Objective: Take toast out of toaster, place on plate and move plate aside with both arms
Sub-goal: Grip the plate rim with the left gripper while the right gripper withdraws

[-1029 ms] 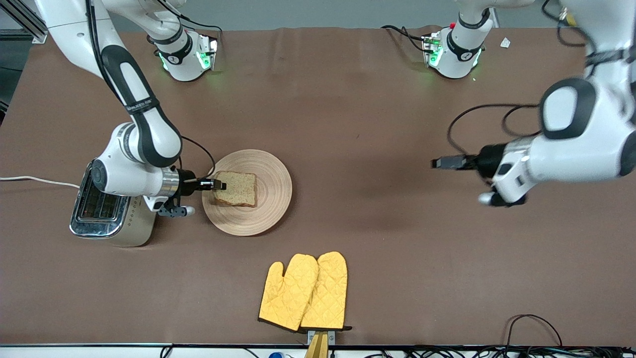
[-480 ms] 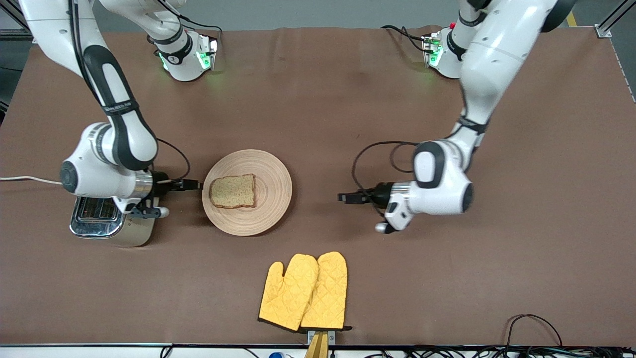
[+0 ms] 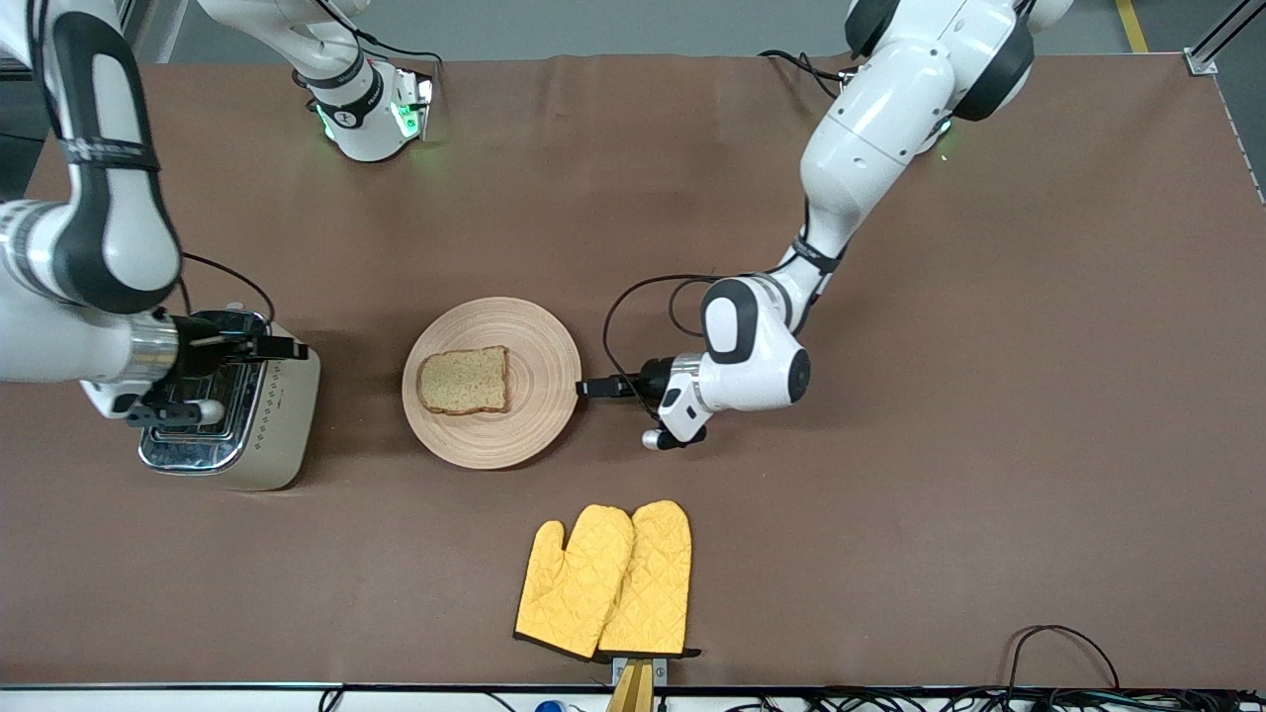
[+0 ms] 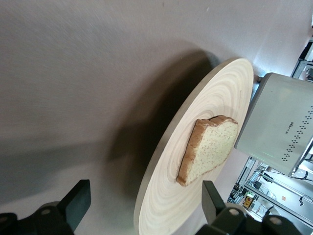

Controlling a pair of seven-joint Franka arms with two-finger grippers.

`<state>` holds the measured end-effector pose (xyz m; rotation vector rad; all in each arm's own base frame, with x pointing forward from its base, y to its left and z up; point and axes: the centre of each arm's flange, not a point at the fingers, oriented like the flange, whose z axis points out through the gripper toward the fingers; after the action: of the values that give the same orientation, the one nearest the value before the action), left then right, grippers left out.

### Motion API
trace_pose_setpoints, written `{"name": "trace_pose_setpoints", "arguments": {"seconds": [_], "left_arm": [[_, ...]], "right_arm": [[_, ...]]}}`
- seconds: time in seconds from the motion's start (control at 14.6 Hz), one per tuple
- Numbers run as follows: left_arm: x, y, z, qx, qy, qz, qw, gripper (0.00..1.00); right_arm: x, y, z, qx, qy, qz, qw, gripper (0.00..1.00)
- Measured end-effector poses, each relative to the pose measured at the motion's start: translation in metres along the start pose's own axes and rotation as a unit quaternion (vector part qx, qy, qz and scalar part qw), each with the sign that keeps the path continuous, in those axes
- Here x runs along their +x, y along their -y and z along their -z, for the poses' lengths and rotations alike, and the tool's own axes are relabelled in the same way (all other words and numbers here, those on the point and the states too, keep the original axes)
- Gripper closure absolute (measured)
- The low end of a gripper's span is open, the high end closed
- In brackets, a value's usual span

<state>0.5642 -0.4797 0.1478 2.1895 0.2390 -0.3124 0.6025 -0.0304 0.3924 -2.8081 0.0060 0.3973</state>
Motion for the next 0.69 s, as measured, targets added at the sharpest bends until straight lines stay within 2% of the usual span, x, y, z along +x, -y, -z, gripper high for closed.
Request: {"name": "trace_pose_setpoints", "arguments": {"seconds": [0.14, 0.27, 0.34, 0.41, 0.62, 0.69], "left_arm": [[-0.008, 0.001, -0.020, -0.004, -0.008, -0.002, 1.000, 0.00], [-0.017, -0.005, -0.033, -0.007, -0.019, -0.002, 1.000, 0.04], [-0.022, -0.008, -0.039, -0.007, -0.021, -0.003, 1.000, 0.14], [-0.026, -0.010, -0.043, -0.007, -0.024, -0.005, 1.000, 0.27], [-0.027, -0.010, -0.044, -0.005, -0.026, -0.013, 1.000, 0.55], [-0.026, -0.008, -0.043, -0.003, -0.027, -0.017, 0.999, 0.67]], "right_arm": [[-0.005, -0.002, 0.032, -0.029, -0.002, 0.006, 1.000, 0.00], [-0.013, 0.003, 0.069, -0.086, -0.022, 0.022, 0.996, 0.00], [-0.019, 0.008, 0.089, -0.109, -0.036, 0.029, 0.993, 0.00], [-0.028, 0.014, 0.110, -0.124, -0.051, 0.034, 0.990, 0.00], [-0.056, 0.029, 0.170, -0.142, -0.094, 0.046, 0.984, 0.00], [-0.065, 0.034, 0.186, -0.144, -0.109, 0.054, 0.982, 0.00]]}}
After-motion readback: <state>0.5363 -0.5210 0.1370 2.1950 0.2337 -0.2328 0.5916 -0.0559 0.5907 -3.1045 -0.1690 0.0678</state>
